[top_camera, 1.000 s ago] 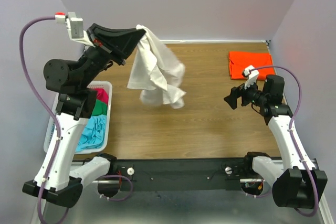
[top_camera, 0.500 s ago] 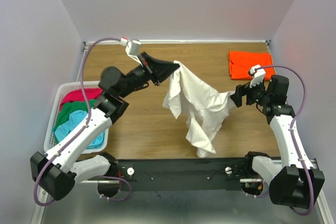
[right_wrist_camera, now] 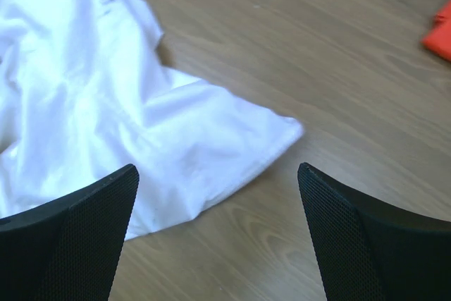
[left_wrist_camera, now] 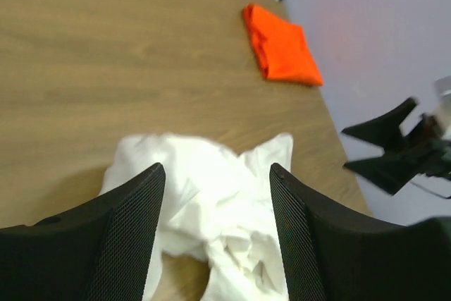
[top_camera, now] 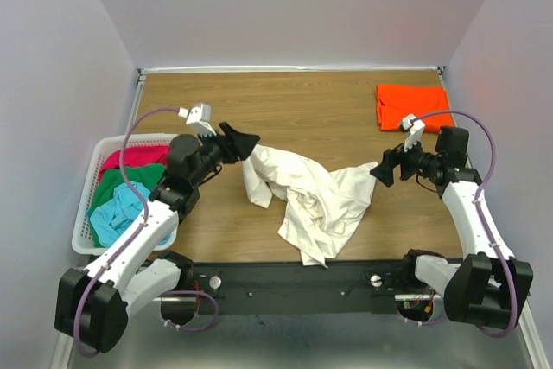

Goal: Fold and stack the t-shirts
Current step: Move the tshirt to the center of the board, then flatten the tshirt out

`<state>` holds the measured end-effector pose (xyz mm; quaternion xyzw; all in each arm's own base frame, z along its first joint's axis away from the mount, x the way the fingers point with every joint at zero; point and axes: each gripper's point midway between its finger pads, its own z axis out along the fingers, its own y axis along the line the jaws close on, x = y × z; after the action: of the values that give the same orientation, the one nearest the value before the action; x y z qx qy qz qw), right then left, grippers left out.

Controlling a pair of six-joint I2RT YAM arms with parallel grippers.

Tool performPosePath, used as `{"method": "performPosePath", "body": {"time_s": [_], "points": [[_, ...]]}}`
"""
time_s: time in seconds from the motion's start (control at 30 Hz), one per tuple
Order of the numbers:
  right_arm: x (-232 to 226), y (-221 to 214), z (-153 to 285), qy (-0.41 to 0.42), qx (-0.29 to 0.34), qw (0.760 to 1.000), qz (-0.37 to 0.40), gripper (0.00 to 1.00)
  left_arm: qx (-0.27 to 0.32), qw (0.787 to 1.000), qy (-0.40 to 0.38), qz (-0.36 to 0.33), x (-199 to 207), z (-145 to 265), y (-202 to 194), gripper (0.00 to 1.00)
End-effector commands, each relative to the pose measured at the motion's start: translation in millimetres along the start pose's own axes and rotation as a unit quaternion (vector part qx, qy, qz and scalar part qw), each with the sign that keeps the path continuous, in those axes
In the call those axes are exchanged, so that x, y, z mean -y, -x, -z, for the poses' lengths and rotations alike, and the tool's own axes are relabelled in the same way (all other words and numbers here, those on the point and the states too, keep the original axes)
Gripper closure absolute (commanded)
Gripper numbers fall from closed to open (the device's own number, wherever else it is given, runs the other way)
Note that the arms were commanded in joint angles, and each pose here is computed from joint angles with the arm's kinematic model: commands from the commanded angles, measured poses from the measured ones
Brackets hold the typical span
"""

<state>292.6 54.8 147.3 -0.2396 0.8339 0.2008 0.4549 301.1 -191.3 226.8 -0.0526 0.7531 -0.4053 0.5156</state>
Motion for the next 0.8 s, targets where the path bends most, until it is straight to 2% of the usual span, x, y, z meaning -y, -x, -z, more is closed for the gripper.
{"method": "performPosePath", "body": {"time_s": [0.0, 0.13, 0.23, 0.27, 0.43, 0.53, 0.63, 0.77], "points": [[-54, -14, 4, 0.157, 0.006, 0.987, 0.03, 0.0, 0.007, 0.996, -0.012, -0.089, 21, 3, 29, 0.31], [-72, -17, 6, 0.21, 0.003, 0.977, 0.039, 0.01, -0.05, 0.992, 0.031, -0.113, 3, 1, 16, 0.31], [-86, -24, 7, 0.238, -0.014, 0.969, 0.06, 0.02, -0.048, 0.991, 0.05, -0.112, -1, 10, 17, 0.31], [-94, -30, 2, 0.245, -0.039, 0.965, 0.079, 0.03, -0.056, 0.991, 0.052, -0.107, -3, 13, 12, 0.31], [-106, -57, -16, 0.219, -0.147, 0.951, 0.159, 0.04, -0.108, 0.99, 0.069, -0.051, -18, 20, -29, 0.31], [-109, -58, -24, 0.208, -0.172, 0.947, 0.175, 0.04, -0.136, 0.984, 0.114, -0.002, -46, 22, -62, 0.31], [-131, -60, -35, 0.218, -0.198, 0.932, 0.211, 0.05, -0.143, 0.973, 0.173, 0.047, -73, 23, -83, 0.31], [-153, -57, -50, 0.234, -0.201, 0.927, 0.214, 0.05, -0.118, 0.968, 0.207, 0.078, -88, 20, -87, 0.31]]}}
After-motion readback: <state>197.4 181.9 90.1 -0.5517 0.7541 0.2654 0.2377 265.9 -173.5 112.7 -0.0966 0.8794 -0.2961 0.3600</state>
